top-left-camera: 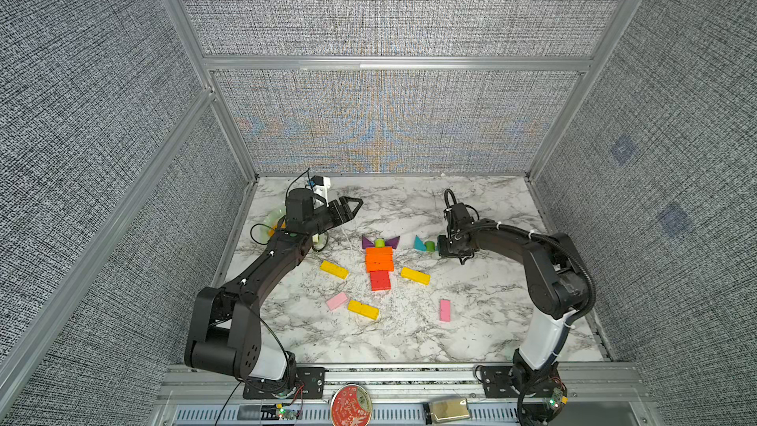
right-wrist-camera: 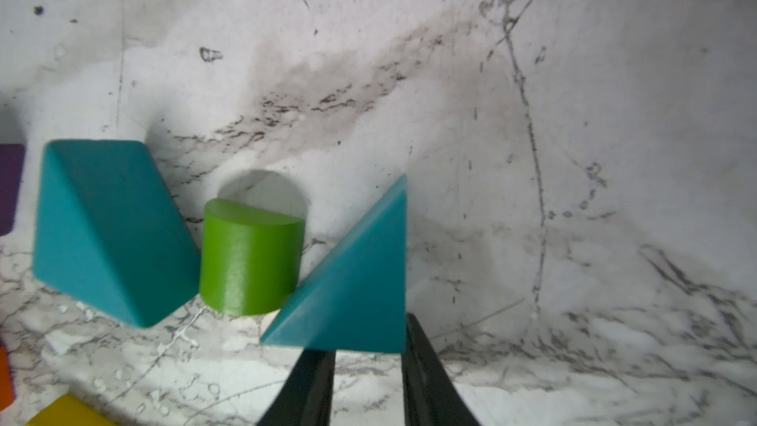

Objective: Assemble a carrot with building blocks
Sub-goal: Assemble the building block at the center of the board.

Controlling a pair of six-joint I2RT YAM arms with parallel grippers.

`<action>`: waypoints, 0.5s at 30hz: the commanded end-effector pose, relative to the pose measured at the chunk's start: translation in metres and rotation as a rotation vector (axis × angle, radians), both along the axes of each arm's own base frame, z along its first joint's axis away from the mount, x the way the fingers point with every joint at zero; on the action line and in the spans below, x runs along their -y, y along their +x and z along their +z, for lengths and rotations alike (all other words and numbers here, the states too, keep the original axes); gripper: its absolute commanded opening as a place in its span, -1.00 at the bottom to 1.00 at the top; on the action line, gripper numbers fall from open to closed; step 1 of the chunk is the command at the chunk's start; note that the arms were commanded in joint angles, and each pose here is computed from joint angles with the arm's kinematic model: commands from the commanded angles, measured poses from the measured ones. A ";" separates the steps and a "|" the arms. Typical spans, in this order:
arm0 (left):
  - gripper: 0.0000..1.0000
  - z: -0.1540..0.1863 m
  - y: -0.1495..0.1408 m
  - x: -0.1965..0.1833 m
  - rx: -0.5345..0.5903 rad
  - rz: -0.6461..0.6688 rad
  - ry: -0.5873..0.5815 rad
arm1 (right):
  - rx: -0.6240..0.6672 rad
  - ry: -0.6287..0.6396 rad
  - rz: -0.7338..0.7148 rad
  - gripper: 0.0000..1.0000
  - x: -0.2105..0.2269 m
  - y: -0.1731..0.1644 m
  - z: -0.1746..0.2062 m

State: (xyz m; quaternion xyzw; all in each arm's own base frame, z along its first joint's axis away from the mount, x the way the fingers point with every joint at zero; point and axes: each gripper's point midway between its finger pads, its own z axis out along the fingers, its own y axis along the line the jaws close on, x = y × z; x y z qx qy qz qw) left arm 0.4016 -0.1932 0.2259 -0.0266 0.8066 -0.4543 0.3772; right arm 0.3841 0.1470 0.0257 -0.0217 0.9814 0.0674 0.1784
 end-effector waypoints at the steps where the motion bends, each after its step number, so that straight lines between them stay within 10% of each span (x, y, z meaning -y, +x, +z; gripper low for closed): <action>1: 0.54 0.004 0.003 0.000 0.020 -0.003 0.002 | -0.013 -0.025 0.005 -0.37 0.005 -0.008 0.005; 15: 0.54 0.007 0.001 0.000 0.027 -0.001 0.000 | -0.012 0.000 0.151 -0.09 -0.068 -0.088 0.028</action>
